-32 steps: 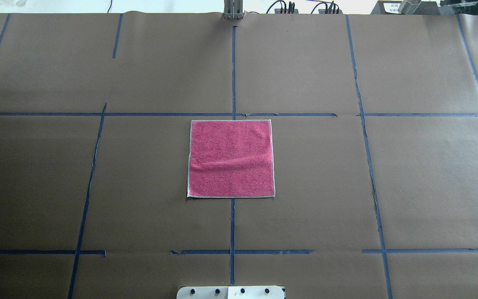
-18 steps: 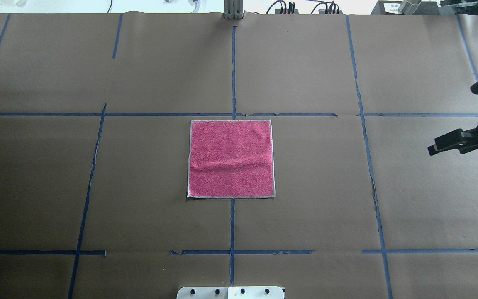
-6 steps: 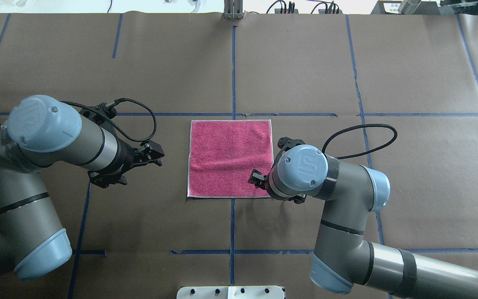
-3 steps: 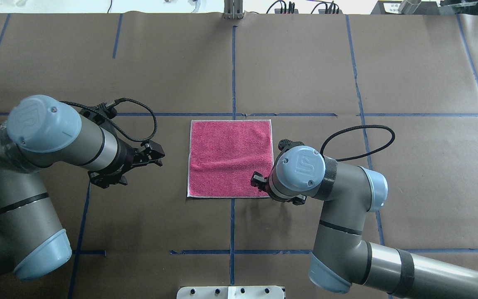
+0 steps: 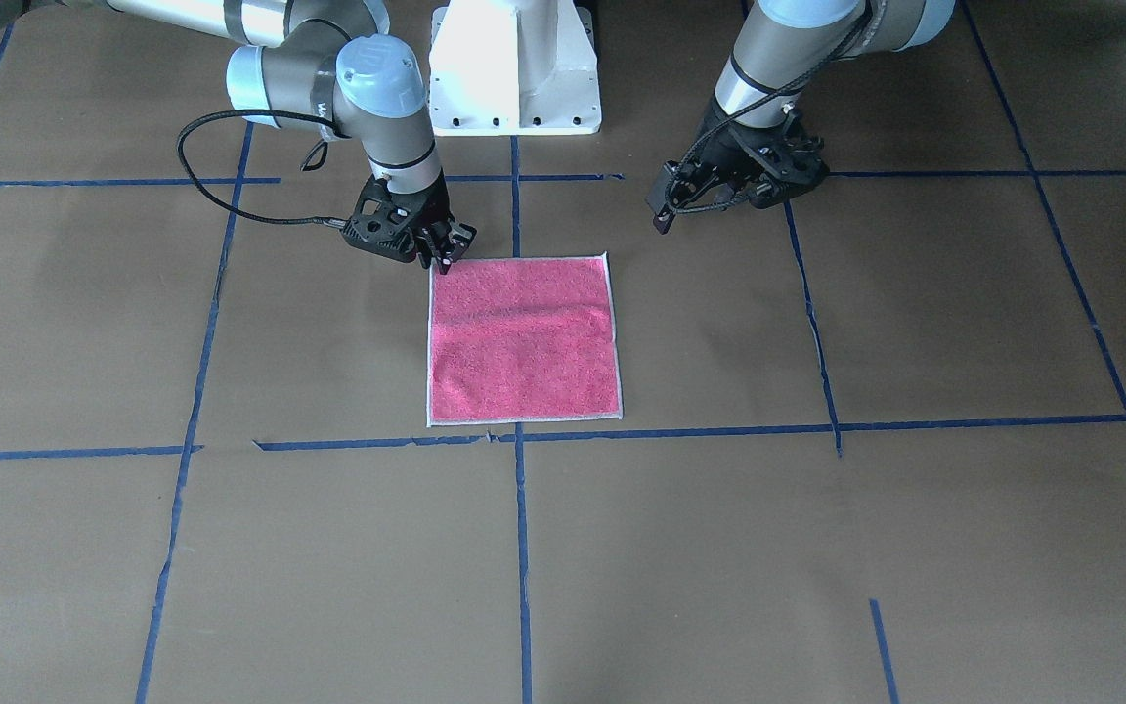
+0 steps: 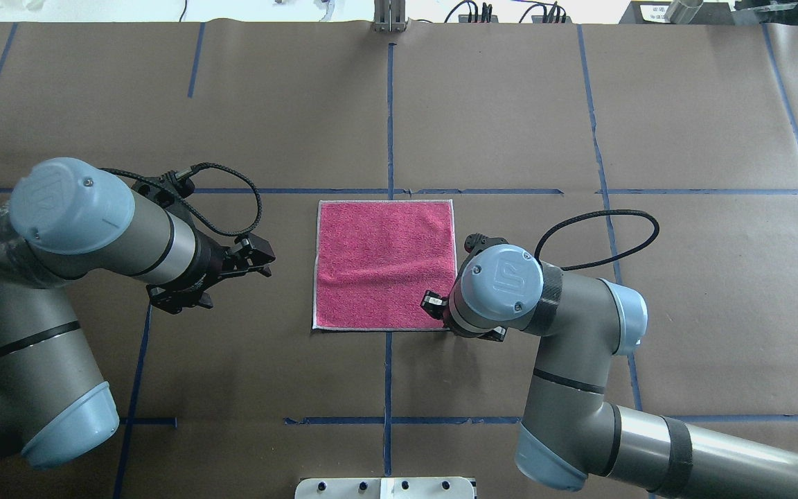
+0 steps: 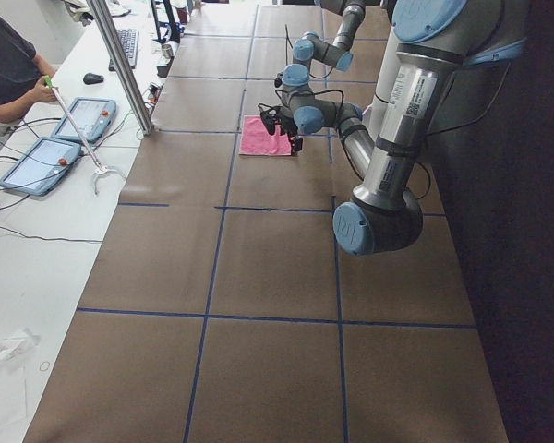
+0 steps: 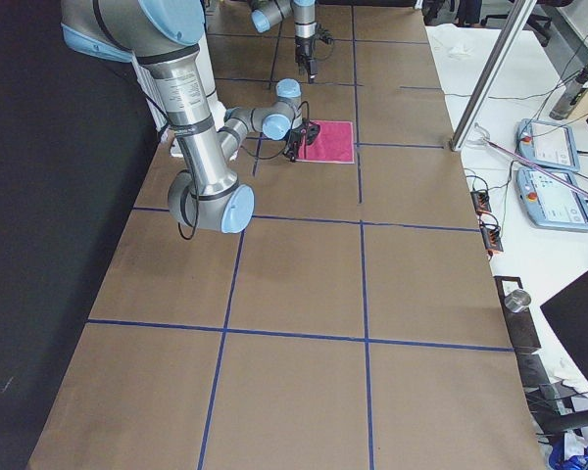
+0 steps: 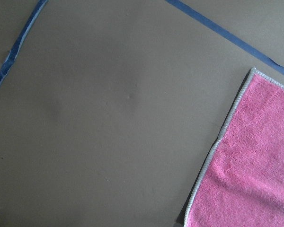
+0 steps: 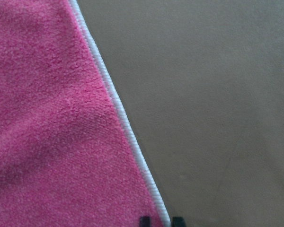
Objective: Fold towel twice with both arms
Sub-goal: 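Lower both grippers onto the towel's nearer corners and close them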
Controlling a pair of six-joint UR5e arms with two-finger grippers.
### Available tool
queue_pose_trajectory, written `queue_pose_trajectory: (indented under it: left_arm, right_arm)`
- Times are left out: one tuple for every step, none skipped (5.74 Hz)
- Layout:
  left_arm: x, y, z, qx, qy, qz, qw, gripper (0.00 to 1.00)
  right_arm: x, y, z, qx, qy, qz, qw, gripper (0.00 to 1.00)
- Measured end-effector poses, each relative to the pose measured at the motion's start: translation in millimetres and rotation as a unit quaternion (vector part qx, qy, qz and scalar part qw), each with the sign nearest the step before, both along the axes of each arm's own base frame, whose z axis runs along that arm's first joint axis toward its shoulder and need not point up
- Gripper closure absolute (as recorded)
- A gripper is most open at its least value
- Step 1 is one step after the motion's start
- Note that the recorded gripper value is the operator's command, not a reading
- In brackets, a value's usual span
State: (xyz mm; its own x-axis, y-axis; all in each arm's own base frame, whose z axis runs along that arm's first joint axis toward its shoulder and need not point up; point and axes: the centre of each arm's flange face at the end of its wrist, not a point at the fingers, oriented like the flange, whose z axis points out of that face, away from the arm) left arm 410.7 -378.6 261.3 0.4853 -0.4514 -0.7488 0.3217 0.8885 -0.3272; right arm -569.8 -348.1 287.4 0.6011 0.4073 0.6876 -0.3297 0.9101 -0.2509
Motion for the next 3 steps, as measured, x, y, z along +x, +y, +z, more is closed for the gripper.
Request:
queue_pose_trajectory:
  left_arm:
    - [1,0,1,-0.001,-0.001,0.0,1.0,0.0]
    - [7,5,3,-0.004,-0.004,-0.001,1.0,0.0]
    - [27,17,2,-0.007,-0.01,-0.006,0.9999,0.0]
  right_arm:
    - [2,1,-2,0.0,-0.002,-0.002,1.0,0.97]
    - [7,3,-6,-0.002,-0.009,-0.005,0.9999,0.97]
    - [13,5,-10,-0.005,-0.016,-0.009,0.9998,0.97]
